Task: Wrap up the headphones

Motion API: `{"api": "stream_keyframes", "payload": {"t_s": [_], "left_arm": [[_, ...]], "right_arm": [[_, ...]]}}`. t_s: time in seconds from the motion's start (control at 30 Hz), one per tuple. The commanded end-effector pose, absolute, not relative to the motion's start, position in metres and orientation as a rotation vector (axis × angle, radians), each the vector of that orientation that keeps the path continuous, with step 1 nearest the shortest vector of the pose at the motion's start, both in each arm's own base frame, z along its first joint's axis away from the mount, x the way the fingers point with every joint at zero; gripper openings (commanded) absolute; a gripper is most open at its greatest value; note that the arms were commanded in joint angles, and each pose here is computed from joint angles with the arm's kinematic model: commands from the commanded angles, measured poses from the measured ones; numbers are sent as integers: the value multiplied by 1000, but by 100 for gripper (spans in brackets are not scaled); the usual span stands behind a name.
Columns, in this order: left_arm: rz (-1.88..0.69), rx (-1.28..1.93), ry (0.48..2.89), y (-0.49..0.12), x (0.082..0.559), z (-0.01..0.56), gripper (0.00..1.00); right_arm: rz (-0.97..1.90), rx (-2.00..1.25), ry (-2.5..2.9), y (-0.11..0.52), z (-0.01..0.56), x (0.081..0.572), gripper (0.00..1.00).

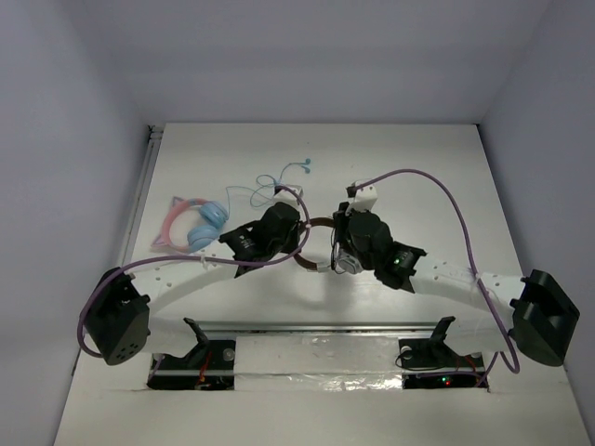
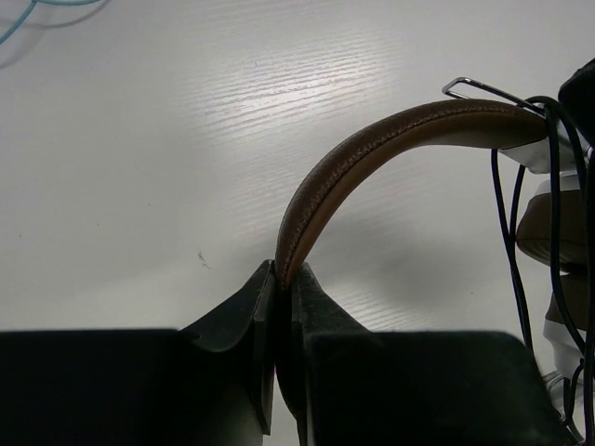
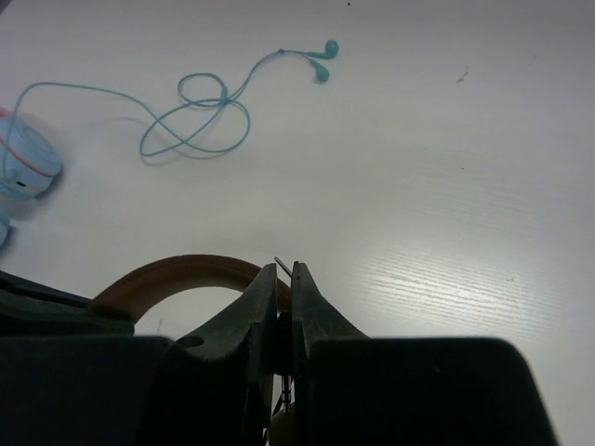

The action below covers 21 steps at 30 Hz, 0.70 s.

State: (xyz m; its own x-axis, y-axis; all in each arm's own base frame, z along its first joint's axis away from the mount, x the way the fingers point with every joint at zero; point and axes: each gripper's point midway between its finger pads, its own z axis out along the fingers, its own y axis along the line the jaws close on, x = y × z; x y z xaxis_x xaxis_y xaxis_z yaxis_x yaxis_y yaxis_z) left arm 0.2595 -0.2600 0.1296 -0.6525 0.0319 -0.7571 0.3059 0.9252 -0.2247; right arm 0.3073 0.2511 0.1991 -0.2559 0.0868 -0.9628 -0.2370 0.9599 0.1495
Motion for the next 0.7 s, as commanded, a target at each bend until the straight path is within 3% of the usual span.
{"api": "stream_keyframes", "payload": {"t_s": [0.0, 0.27, 0.67], "left_arm": [[-546, 323, 2221, -275, 249, 165, 0], [-539, 407, 2261, -270, 236, 161, 0], [-706, 436, 2273, -279, 235, 181, 0]], "right_arm": [[303, -69, 1695, 246, 227, 317, 0], [272, -49, 1699, 239, 218, 320, 2], [327, -29, 1749, 236, 209, 308, 19]]}}
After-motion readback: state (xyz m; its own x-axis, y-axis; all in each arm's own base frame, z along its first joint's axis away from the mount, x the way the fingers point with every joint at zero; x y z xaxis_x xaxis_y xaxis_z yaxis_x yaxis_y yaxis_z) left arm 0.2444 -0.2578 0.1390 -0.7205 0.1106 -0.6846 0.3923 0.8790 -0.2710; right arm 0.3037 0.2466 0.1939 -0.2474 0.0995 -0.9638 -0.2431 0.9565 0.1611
